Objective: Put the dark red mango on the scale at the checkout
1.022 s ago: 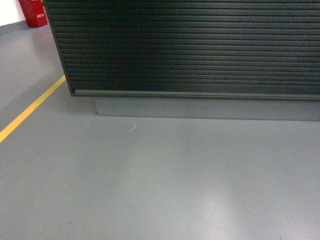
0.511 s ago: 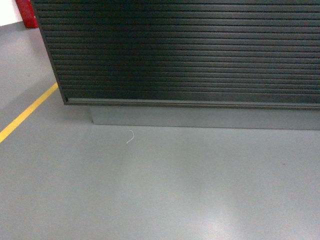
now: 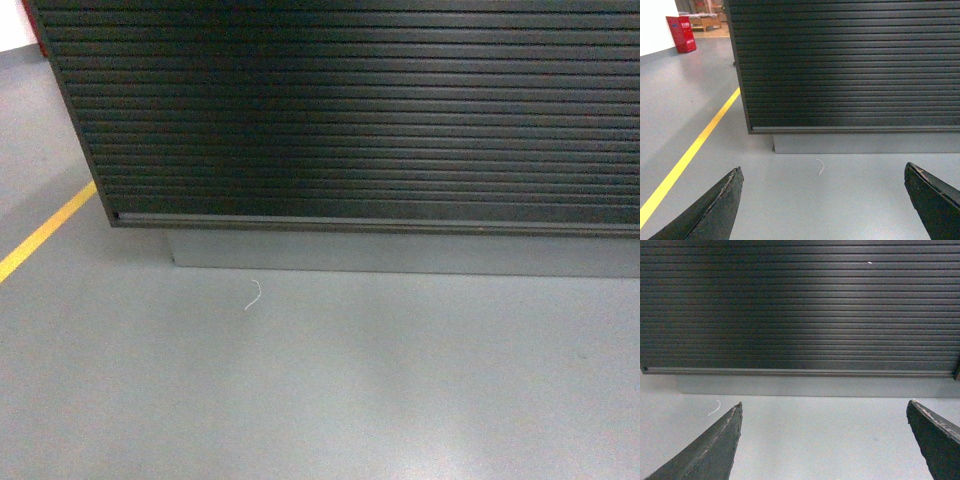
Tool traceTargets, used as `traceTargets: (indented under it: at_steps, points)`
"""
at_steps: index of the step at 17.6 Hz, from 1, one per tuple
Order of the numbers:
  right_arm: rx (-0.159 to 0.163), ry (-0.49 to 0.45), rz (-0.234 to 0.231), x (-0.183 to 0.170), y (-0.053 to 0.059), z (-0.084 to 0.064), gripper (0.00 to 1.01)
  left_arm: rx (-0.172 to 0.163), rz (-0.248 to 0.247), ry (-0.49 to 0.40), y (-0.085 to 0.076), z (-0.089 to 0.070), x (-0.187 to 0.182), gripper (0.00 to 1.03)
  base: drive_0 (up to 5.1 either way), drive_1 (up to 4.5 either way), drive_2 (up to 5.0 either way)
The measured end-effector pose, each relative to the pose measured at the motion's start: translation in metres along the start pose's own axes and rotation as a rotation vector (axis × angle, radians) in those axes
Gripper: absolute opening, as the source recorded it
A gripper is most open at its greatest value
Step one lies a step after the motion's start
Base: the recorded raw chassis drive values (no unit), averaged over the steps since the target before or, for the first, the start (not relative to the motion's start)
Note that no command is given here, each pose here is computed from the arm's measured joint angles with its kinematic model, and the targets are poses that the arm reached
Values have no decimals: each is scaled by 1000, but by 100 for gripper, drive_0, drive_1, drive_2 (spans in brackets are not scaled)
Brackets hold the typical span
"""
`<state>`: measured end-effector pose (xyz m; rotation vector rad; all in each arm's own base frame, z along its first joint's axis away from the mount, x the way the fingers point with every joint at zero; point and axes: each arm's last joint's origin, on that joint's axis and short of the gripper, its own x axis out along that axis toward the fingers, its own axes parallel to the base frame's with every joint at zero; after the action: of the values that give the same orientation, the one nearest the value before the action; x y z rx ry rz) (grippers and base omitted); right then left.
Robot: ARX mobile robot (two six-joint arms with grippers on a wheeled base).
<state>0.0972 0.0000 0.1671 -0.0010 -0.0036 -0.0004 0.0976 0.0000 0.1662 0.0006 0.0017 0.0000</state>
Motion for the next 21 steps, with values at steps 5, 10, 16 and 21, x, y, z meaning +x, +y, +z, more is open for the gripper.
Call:
traceTargets:
  at_steps: [5,10,16,21]
  points:
    - [0,0,0,0,0,0,98,0,0,0,0,0,0,98,-3,266,-271]
    - [0,0,0,0,0,0,98,0,0,0,0,0,0,98,-3,265,-272]
    - [0,0,0,0,0,0,98,0,0,0,0,0,0,98,-5,264,-273]
    - [0,1,0,0,0,0,98,0,0,0,0,0,0,98,-9,260,-277]
